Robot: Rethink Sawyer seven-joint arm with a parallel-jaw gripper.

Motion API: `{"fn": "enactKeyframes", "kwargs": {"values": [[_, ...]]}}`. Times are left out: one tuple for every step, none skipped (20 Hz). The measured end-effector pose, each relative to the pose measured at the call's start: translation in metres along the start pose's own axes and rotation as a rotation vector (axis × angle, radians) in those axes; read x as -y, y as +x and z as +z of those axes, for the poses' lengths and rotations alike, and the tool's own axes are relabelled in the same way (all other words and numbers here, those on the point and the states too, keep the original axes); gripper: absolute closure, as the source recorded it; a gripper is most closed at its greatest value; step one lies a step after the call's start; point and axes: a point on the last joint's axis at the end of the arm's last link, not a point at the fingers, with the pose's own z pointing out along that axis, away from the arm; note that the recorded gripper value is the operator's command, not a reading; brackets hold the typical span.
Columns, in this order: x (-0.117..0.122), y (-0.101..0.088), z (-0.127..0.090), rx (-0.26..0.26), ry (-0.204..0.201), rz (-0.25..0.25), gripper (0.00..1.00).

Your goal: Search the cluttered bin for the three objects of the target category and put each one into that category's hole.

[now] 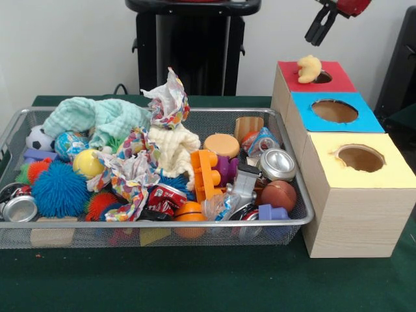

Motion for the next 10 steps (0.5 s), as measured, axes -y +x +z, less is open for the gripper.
{"fn": "enactKeyframes", "kwargs": {"values": [[0.001, 0.004, 0.003, -0.008, 0.005, -0.003, 1.00], [0.002, 0.006, 0.004, -0.011, 0.006, -0.005, 1.00], [0.001, 0.008, 0.006, -0.013, 0.006, -0.007, 1.00], [0.001, 0.009, 0.007, -0.014, 0.005, -0.009, 1.00], [0.001, 0.011, 0.008, -0.015, 0.004, -0.011, 1.00], [0.000, 0.012, 0.009, -0.014, 0.003, -0.012, 1.00], [-0.001, 0.013, 0.010, -0.013, -0.003, -0.015, 1.00], [-0.002, 0.014, 0.011, -0.013, -0.005, -0.016, 1.00], [-0.003, 0.015, 0.013, -0.013, -0.008, -0.018, 1.00], [-0.004, 0.015, 0.013, -0.013, -0.009, -0.018, 1.00]]}}
